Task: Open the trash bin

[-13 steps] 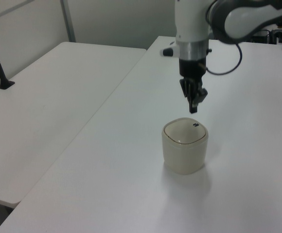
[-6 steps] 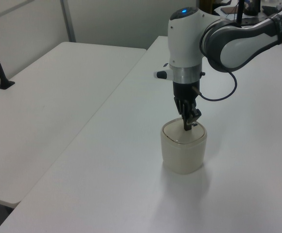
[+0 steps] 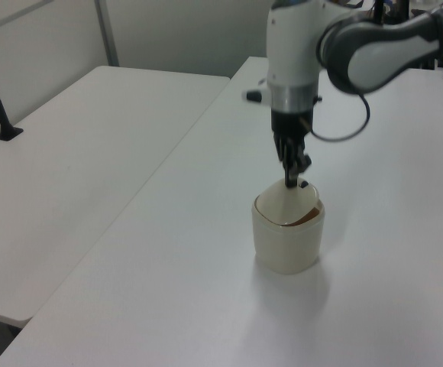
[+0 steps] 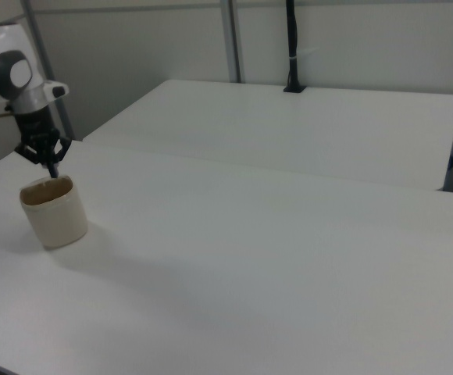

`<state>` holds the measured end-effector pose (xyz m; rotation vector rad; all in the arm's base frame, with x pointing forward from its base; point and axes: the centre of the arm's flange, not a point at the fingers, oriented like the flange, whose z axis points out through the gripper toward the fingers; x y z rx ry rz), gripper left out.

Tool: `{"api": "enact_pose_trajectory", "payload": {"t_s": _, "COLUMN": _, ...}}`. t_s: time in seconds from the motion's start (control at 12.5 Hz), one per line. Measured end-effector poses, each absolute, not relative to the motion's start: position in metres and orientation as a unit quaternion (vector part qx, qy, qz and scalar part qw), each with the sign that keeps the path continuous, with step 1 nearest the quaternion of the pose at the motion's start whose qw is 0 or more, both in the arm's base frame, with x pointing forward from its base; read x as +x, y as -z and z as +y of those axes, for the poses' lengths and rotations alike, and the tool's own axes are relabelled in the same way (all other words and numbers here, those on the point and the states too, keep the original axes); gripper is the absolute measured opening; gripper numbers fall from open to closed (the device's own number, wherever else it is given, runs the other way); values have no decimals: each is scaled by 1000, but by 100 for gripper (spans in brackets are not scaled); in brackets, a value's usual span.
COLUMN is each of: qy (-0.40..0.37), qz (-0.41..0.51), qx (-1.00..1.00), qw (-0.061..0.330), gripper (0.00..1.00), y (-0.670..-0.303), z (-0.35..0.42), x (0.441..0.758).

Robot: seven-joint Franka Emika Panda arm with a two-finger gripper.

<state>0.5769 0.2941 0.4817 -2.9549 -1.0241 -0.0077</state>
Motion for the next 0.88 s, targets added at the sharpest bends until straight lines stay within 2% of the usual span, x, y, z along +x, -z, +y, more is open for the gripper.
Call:
{"api": "enact_pose_trajectory", "payload": {"t_s": 0.32, "qy": -8, "qz": -247, "qx": -969, "qw": 8, "gripper": 4, "y": -543, "z": 188, "x": 584}}
{"api": "enact_pose_trajectory", "payload": {"t_s": 0.4, "qy": -16, "qz": -224, "qx": -974, "qw": 9, "gripper": 9, "y": -554, "z": 157, "x": 583}}
{"api": "enact_pose_trajectory", "payload": {"t_s": 0.56, "qy": -31, "qz": -176, "qx": -984, "qw": 12, "gripper": 28, "y": -571, "z": 95, "x": 579}}
{"api": "enact_pose_trajectory", "payload": {"t_s": 0.72, "qy": -36, "qz": -116, "qx": -992, "qw": 15, "gripper": 57, "y": -588, "z": 26, "x": 572}}
{"api": "enact_pose_trajectory", "payload": {"t_s": 0.88, "qy": -34, "qz": -51, "qx": -998, "qw": 15, "gripper": 78, "y": -596, "z": -4, "x": 567}}
